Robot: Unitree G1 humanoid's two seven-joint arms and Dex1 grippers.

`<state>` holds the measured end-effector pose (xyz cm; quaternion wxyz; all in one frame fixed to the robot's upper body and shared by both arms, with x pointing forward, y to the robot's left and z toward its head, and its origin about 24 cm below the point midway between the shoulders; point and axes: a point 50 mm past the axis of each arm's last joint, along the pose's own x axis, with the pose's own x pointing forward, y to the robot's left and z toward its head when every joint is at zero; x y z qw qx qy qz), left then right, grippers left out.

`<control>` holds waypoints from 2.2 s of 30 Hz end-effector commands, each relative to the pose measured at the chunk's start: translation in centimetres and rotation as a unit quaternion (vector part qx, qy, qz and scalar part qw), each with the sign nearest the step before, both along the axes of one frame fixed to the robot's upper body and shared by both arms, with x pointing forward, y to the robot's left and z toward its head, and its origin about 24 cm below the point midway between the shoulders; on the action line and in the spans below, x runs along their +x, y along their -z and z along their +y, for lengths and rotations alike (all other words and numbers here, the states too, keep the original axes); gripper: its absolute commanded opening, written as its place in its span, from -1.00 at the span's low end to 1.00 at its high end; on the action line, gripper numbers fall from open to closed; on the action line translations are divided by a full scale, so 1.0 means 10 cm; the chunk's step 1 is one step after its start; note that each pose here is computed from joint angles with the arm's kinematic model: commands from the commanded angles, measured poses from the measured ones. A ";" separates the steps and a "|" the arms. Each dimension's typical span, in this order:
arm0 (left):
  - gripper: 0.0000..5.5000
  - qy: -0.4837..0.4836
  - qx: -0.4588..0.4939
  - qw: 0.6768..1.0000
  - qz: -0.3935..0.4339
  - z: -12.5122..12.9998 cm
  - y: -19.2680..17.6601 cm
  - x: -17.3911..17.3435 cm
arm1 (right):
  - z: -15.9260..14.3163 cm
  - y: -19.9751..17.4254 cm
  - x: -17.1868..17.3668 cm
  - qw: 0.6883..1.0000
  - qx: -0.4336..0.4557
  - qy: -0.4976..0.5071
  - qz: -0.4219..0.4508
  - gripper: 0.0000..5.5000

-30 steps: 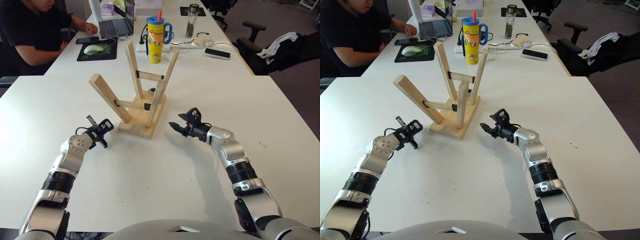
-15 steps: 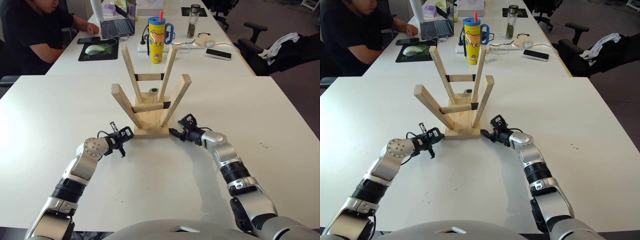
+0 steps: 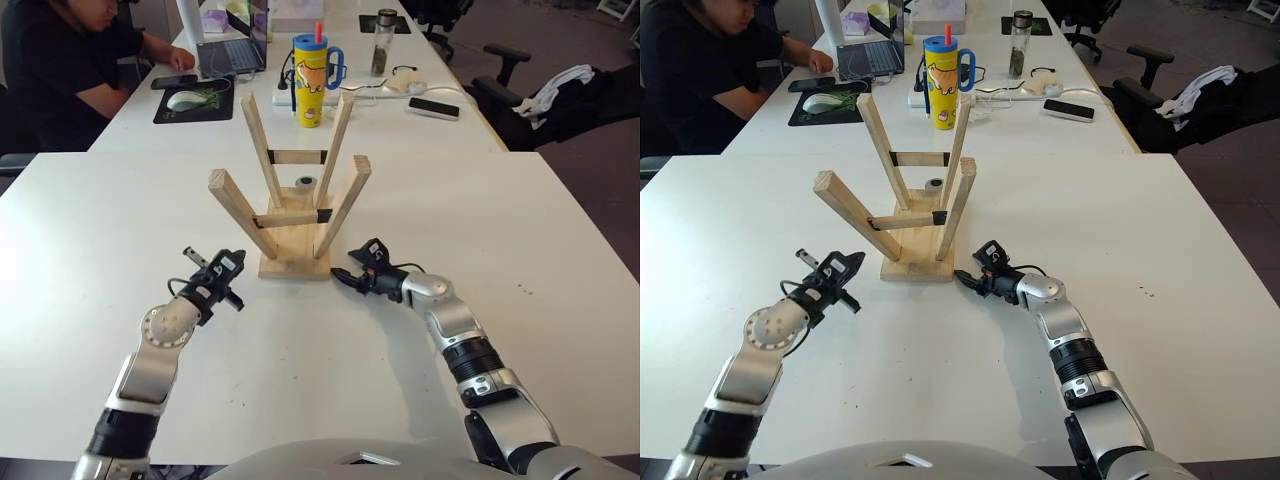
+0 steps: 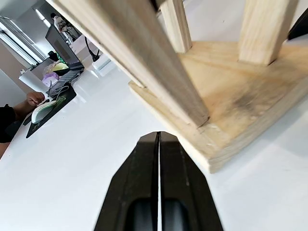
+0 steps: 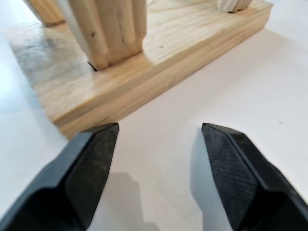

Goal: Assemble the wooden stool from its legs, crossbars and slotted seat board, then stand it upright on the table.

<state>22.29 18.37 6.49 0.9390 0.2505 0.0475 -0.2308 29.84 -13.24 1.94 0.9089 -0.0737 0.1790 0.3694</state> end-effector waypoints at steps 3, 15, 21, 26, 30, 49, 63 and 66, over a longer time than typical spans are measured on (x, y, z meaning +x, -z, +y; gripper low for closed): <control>-0.74 0.066 -0.117 0.991 0.024 -0.36 -0.04 0.00 | -0.26 -0.05 -0.09 0.995 0.040 0.096 -0.005 0.18; -0.63 -0.016 -0.088 0.992 0.093 -0.67 0.36 0.43 | -0.56 -0.60 0.20 0.976 0.122 0.152 -0.102 -0.20; -0.63 -0.024 -0.063 0.984 0.167 -0.65 0.61 0.32 | -0.39 -1.32 0.22 0.943 0.258 0.106 -0.182 -0.56; -0.63 -0.023 -0.039 0.979 0.201 -0.63 0.72 0.28 | -0.06 -2.35 0.08 0.871 0.430 0.000 -0.239 -0.59; -0.63 -0.023 -0.042 0.976 0.211 -0.67 0.76 0.27 | 0.06 -2.79 0.02 0.850 0.452 -0.037 -0.267 -0.59; -0.63 -0.029 -0.050 0.969 0.242 -0.71 0.83 0.21 | 0.59 -1.90 0.16 0.947 0.305 0.034 -0.096 -0.59; -0.63 -0.038 -0.053 0.965 0.253 -0.70 0.87 0.19 | 0.52 -1.84 0.21 0.957 0.283 0.059 -0.023 -0.59; -0.63 -0.028 -0.054 0.967 0.249 -0.74 0.83 0.21 | 0.53 -0.23 -0.41 0.961 0.083 0.091 0.248 -0.59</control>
